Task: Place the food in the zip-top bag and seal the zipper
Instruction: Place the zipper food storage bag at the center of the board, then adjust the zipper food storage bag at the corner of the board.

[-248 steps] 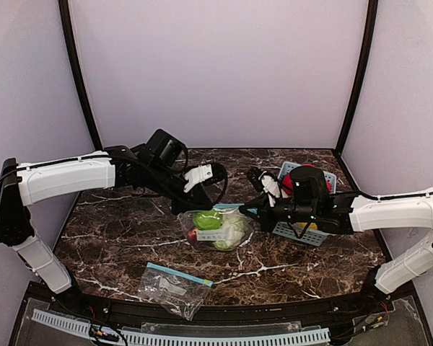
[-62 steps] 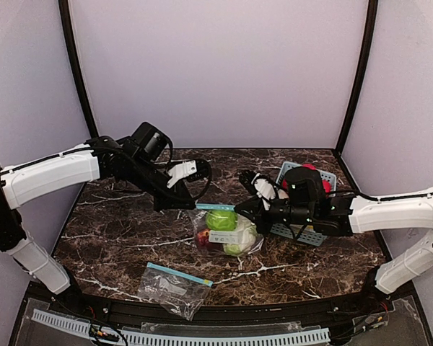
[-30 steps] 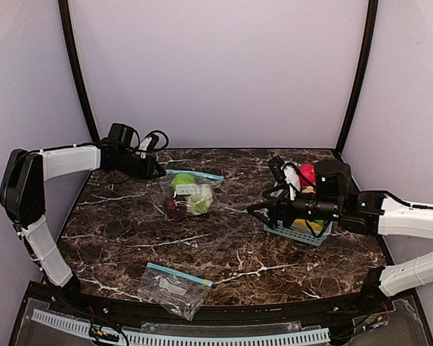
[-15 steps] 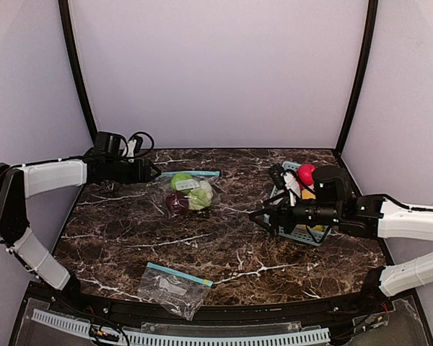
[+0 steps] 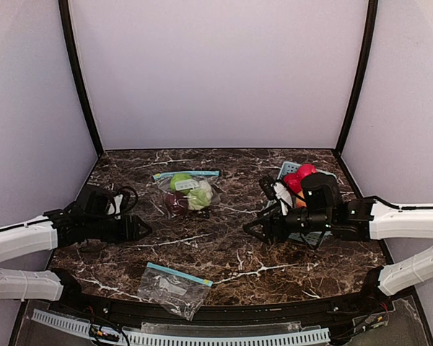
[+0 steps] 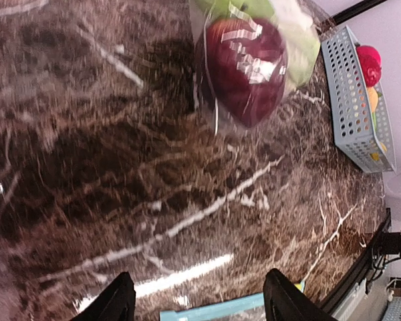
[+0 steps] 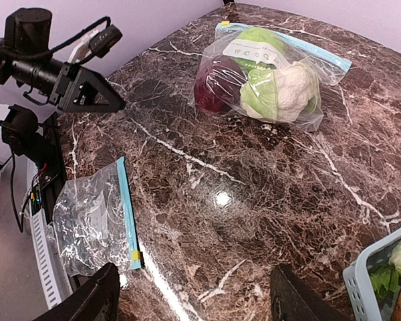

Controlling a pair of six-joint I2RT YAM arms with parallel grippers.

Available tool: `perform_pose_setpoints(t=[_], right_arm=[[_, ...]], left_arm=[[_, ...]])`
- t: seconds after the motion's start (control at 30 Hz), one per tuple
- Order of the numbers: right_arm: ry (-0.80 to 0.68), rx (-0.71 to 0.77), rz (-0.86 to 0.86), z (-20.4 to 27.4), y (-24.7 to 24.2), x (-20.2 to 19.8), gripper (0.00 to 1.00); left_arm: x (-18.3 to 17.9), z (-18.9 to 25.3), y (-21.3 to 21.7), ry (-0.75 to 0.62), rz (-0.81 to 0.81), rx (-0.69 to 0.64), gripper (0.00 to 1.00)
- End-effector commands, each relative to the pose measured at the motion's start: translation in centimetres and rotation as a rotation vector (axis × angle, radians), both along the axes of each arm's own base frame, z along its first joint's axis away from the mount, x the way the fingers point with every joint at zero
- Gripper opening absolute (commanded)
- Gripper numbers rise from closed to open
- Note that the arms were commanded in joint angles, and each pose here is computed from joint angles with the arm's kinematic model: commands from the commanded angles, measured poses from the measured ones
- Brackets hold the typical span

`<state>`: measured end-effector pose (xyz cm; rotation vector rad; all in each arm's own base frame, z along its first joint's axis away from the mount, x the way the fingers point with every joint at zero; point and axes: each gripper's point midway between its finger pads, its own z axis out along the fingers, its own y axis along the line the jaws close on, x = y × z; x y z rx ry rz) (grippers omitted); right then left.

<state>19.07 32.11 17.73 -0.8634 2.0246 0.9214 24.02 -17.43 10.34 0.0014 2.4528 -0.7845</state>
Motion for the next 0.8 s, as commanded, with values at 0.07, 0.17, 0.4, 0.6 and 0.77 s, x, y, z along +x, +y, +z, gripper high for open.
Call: perform_pose_setpoints(t=[0.07,0.17,0.4,0.6,0.77], right_arm=[[-0.025,0.024,-0.022,0.2,0.1,0.2,0.74],[-0.023,0.028,-0.028,0.0,0.0,0.2,0.75],[-0.029,0.039,-0.029,0.1,0.2,0.4,0.75],[-0.030,0.036,-0.028,0.1,0.3,0.4,0.75],[-0.029,0.032,-0.028,0.0,0.1,0.4,0.75]], left_arm=[[-6.4,-3.4,0.7,0.217,0.095,-0.075,0.65],[-8.3,-4.6,0.9,0.279,0.116,-0.126,0.63],[-11.6,-6.3,0.6,0.391,0.071,-0.128,0.61],[-13.8,-7.5,0.0,0.488,-0.001,-0.102,0.61],[-14.7,-7.8,-0.6,0.523,-0.038,-0.109,0.60]])
